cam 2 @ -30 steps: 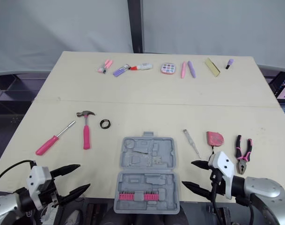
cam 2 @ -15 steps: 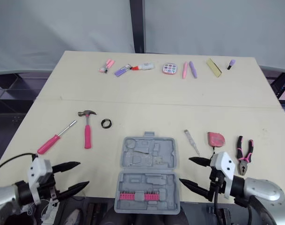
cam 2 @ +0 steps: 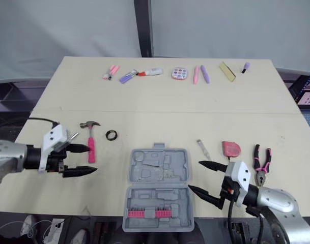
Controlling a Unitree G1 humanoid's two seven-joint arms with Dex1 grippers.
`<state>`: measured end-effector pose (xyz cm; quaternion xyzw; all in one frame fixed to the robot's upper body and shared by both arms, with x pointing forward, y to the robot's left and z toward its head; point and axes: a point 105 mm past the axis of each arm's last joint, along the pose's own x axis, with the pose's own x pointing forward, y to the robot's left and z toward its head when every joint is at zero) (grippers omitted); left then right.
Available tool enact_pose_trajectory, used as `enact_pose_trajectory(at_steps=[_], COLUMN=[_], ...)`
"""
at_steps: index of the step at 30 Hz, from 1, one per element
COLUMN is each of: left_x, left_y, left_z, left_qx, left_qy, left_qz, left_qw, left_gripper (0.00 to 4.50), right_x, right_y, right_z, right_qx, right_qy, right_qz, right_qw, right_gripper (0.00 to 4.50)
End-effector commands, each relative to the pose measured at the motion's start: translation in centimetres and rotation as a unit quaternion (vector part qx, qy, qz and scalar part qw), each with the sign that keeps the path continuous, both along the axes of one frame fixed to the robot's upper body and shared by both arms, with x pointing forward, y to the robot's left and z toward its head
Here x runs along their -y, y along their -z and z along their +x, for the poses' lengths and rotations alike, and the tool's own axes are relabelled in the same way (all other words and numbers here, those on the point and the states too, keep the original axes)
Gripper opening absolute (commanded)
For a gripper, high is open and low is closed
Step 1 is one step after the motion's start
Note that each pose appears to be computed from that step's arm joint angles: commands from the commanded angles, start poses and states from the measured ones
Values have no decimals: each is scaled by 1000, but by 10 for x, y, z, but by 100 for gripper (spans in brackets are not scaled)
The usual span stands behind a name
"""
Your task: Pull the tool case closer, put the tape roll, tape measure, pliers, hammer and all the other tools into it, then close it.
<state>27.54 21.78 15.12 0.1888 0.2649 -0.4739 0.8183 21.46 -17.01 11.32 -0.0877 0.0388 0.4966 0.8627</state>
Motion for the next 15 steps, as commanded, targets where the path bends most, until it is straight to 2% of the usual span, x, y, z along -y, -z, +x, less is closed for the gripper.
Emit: enact_pose_trajectory(at_steps=[1,4,7,11,15], left_x=[-6,-3,-11,5,22], left_y=[-6,-6,-2,-3,-3], left_z=[18,23,48,67,77], left_qx=[5,-1,13,-2,-12], left_qy=[-12,4,-17,-18,4], left_qz=[46,63,165,197,225], left_qw=[999,998,986,980,974], left_gripper=[446,446,446,446,446], right_x=[5,9,15,20,21], right_y=[-7,-7,-11,-16,-15], right_z=[1,2,6,10,7], right_qx=[13,12,11,12,6], right_qy=[-4,-5,-8,-9,-12], right_qz=[-12,-16,-29,-35,-38], right_qw=[1000,1000,999,999,999], right_gripper=[446,446,446,446,446])
